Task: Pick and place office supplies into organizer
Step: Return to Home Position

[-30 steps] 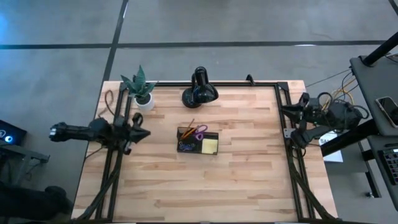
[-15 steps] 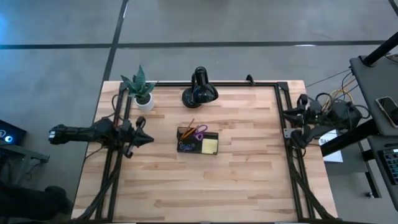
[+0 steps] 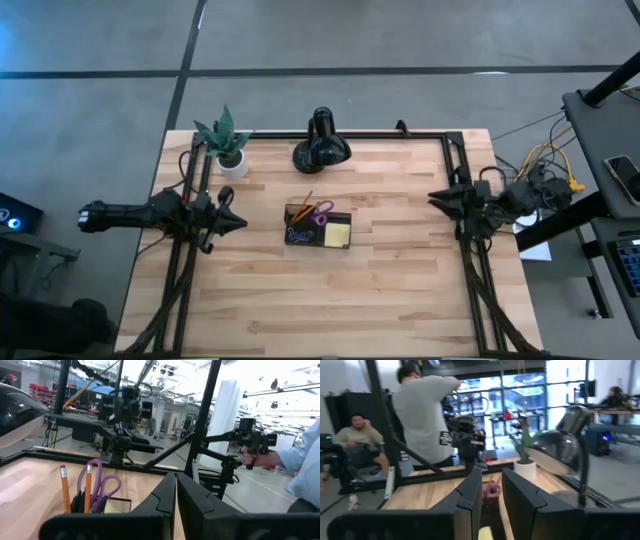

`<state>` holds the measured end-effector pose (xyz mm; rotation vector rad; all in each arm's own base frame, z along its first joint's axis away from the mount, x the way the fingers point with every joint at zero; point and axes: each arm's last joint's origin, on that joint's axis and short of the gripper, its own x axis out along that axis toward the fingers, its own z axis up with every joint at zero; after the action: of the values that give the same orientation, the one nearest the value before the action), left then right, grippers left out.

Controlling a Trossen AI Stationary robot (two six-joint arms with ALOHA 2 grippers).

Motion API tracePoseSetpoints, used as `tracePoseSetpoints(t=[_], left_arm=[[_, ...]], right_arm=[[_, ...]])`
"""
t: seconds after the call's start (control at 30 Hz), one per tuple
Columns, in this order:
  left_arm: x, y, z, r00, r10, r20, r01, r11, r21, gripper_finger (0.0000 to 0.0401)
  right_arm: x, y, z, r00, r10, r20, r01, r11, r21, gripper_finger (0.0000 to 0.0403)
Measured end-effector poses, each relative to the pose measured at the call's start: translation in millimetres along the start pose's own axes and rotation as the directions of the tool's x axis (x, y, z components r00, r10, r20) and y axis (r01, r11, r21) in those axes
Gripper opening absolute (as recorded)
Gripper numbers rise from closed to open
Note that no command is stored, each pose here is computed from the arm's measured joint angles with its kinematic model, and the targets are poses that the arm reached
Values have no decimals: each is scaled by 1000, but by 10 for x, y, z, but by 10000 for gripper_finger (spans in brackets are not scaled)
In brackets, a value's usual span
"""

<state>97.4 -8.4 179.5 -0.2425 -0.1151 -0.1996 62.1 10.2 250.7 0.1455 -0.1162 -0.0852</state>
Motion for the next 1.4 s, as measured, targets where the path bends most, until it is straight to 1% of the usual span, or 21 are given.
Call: tracePoseSetpoints(t=[0.1, 0.2, 0.4, 0.53, 0.57, 0.63, 0.67, 0.73, 0.8, 0.97, 1.2, 1.3, 1.37, 1.4], left_arm=[[0, -1, 7, 1000, -2, 8, 2, 1000, 1, 0], [0, -4, 17, 1000, -4, 17, 4, 1000, 5, 0], [2, -3, 14, 1000, -4, 14, 4, 1000, 3, 0], [4, -2, 12, 1000, -3, 11, 3, 1000, -3, 0], [6, -1, 9, 1000, -2, 9, 2, 1000, -4, 0], [7, -1, 7, 1000, -2, 6, 2, 1000, -4, 0], [7, -1, 8, 1000, -2, 8, 2, 1000, -4, 0], [8, 0, 5, 1000, -1, 4, 1, 1000, -4, 0], [7, -1, 6, 1000, -1, 5, 1, 1000, -4, 0], [0, -5, 20, 1000, -5, 21, 5, 1000, -1, 0], [0, 0, 21, 1000, -1, 25, 1, 1000, 0, 0], [-1, 9, 22, 1000, 8, 27, -8, 1000, 1, 0], [-2, 16, 23, 999, 16, 28, -16, 1000, 2, 0], [-2, 19, 24, 999, 18, 29, -18, 1000, 3, 0]], right_arm=[[50, 27, -97, 999, 43, 29, -43, 999, -11, 68], [90, 38, -198, 998, 49, 48, -47, 998, -43, 68], [155, 46, -426, 997, 48, 64, -47, 999, -19, 68], [184, 46, -560, 993, 46, 108, -45, 999, -10, 68], [191, 40, -606, 994, 27, 104, -27, 1000, -9, 68], [201, 16, -696, 996, -44, 80, 44, 999, 11, 68], [203, 1, -733, 995, -90, 47, 90, 996, 5, 68], [205, -18, -808, 990, -143, -21, 142, 990, -23, 68], [212, -20, -829, 987, -158, -39, 157, 987, -33, 68], [230, -11, -845, 986, -156, -59, 153, 987, -46, 68], [225, -24, -844, 985, -166, -56, 163, 985, -50, 68], [239, -84, -833, 977, -210, -44, 207, 977, -51, 68], [243, -162, -806, 960, -281, -14, 280, 959, -46, 68], [247, -208, -792, 944, -329, 0, 329, 943, -46, 68]])
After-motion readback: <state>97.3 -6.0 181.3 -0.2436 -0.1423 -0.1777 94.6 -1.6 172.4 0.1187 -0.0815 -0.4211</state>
